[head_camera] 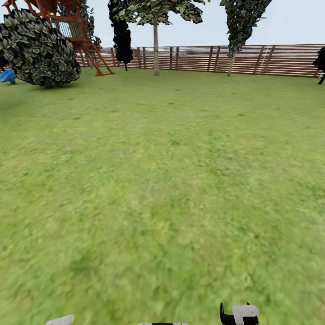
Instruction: In the garden, pick up the pesticide atomizer on the floor and spray pesticide onto both trees until each tree trunk is fully covered.
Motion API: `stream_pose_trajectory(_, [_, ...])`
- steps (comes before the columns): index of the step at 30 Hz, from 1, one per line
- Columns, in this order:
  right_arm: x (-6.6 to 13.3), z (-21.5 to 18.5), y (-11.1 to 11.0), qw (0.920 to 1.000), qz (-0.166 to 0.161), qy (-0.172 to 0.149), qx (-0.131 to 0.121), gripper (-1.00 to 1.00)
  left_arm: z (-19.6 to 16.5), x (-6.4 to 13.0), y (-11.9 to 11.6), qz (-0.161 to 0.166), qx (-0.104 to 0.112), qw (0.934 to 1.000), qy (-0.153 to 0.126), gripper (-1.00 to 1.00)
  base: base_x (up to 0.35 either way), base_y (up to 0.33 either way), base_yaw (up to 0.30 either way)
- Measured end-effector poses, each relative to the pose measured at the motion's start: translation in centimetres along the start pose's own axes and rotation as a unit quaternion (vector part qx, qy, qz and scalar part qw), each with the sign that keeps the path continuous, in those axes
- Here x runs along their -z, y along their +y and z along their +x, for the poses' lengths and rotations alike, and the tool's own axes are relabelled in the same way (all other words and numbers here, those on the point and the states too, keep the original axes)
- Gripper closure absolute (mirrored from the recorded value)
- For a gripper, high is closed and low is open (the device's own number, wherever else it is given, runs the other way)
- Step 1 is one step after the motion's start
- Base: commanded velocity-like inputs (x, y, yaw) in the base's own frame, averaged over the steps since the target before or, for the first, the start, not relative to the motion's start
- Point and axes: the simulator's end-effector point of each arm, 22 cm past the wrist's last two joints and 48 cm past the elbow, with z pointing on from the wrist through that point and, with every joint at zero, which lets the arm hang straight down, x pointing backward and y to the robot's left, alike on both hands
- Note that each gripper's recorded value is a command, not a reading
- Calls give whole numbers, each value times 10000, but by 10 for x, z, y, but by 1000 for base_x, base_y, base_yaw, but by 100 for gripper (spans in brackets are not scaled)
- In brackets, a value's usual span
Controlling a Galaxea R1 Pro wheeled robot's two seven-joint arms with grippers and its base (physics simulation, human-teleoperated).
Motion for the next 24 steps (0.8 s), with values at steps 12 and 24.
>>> stream_pose_trajectory(12, [0, 0, 0, 10000, 0, 0, 0, -100, 0, 0, 0, 1, 0, 10000, 0, 100, 339, 0, 0])
stream_pose_trajectory(24, [0, 0, 0, 10000, 0, 0, 0, -100, 0, 0, 0, -2, 0, 10000, 0, 100, 339, 0, 0])
